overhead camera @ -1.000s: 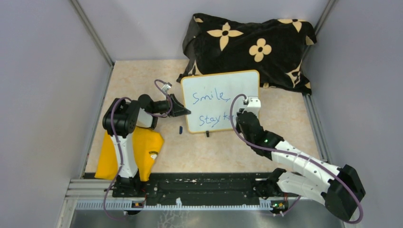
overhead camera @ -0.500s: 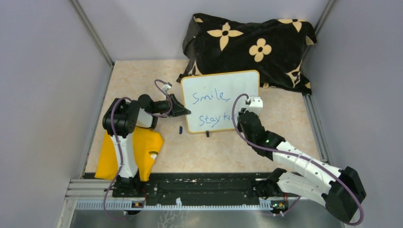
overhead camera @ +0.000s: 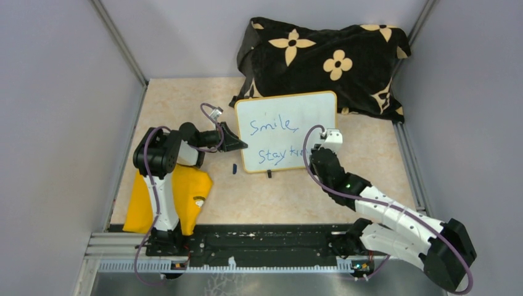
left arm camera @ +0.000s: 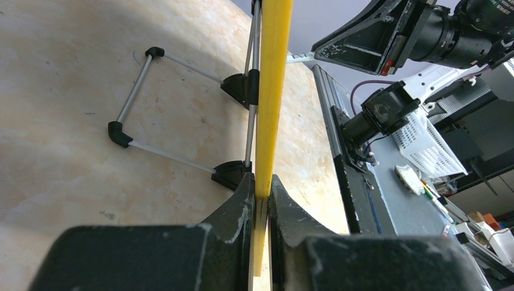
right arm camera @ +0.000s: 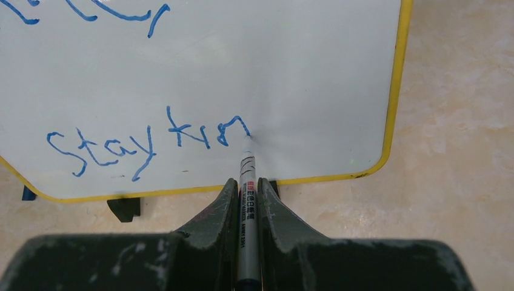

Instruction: Write a sentence on the whiteboard

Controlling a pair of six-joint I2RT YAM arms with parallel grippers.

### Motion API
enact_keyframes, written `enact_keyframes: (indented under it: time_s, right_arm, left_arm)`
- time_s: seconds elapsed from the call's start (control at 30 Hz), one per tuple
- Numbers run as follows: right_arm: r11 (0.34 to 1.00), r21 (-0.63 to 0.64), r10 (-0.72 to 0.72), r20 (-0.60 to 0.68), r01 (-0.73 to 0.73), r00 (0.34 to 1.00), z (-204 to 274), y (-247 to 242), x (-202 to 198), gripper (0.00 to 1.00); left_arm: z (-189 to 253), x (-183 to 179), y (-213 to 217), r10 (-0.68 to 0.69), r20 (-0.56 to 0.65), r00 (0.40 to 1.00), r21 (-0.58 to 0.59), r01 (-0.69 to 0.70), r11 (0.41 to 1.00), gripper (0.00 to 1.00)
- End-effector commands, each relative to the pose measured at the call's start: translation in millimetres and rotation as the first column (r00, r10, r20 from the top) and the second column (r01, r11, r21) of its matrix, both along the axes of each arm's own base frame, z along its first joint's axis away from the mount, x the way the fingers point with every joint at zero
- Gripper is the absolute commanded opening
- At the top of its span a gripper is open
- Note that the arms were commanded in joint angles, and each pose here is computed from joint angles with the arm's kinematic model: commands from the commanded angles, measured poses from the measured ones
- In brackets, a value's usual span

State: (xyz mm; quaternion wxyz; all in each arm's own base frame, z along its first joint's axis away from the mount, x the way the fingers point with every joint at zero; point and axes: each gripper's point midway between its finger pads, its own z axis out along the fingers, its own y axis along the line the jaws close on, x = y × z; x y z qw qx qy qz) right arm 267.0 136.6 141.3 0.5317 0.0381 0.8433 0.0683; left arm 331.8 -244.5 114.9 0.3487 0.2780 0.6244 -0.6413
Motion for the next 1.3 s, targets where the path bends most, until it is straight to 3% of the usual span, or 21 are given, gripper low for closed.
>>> enact_keyframes:
  time_s: [0.0, 0.7, 1.27]
  right_arm:
    - [0.999, 0.033, -0.013, 0.012, 0.013, 1.000, 4.5, -1.5, 1.2, 0.00]
    - [0.993, 0.086, -0.091, 0.182, 0.076, 0.979, 84.3, -13.2, 24.4, 0.00]
    - [0.991, 0.101, -0.108, 0.161, 0.092, 0.981, 74.0, -16.0, 40.8, 0.00]
  left_arm:
    - [-13.3, -5.5, -3.2, -0.014, 0.069, 0.998, -0.007, 0.014, 1.000, 0.00]
    - [-12.7, -5.3, -3.3, -0.014, 0.068, 0.998, -0.007, 0.014, 1.000, 0.00]
    - [-13.5, -5.5, -3.2, -0.015, 0.067, 0.998, -0.006, 0.016, 1.000, 0.00]
